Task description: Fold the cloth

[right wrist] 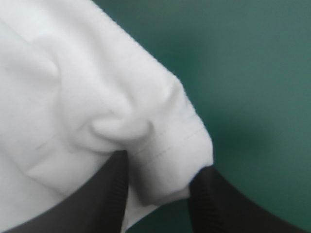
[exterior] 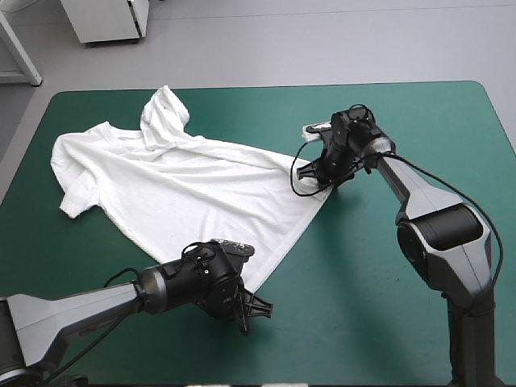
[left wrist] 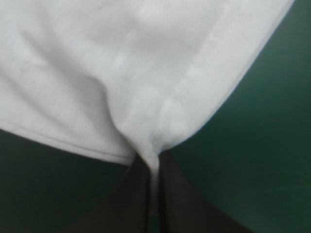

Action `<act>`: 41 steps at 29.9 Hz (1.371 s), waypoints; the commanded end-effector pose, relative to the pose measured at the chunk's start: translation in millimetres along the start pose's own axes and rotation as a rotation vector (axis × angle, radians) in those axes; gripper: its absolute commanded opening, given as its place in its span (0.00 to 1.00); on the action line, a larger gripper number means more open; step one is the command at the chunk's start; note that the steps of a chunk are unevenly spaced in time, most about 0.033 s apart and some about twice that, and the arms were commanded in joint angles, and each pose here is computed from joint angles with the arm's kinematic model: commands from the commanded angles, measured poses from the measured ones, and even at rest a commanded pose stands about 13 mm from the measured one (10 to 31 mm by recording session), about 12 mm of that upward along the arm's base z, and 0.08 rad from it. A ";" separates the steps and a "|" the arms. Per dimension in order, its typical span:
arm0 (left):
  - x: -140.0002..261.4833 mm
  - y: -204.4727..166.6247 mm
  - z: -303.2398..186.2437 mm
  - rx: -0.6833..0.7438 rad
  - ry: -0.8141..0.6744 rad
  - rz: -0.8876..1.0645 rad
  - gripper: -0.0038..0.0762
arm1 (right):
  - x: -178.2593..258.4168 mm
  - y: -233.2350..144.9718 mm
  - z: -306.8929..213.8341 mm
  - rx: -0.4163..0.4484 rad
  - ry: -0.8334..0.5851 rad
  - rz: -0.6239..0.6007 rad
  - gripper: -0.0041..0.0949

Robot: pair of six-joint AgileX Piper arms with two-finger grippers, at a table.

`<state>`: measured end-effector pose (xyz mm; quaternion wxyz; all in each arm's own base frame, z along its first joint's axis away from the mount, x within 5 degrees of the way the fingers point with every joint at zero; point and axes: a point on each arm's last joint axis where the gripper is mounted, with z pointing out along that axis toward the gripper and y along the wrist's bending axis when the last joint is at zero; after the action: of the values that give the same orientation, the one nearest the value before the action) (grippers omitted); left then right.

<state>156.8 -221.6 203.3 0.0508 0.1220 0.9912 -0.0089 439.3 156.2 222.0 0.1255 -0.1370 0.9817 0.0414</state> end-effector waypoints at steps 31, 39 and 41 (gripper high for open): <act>-16.9 110.4 -289.8 -0.223 -0.889 0.106 0.02 | 98.2 17.4 -358.5 -0.180 -0.772 -0.111 0.03; 4.7 135.6 -392.3 -0.235 -1.240 0.136 0.02 | 165.8 20.0 -456.9 -0.193 -1.116 -0.202 0.03; 7.9 137.8 -412.1 -0.232 -1.336 0.156 0.02 | 180.8 20.4 -478.5 -0.192 -1.216 -0.223 0.03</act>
<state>154.2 -89.2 580.1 0.6054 0.1609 0.7791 0.0235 191.1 86.9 610.1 0.5920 -0.1947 0.7599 0.1846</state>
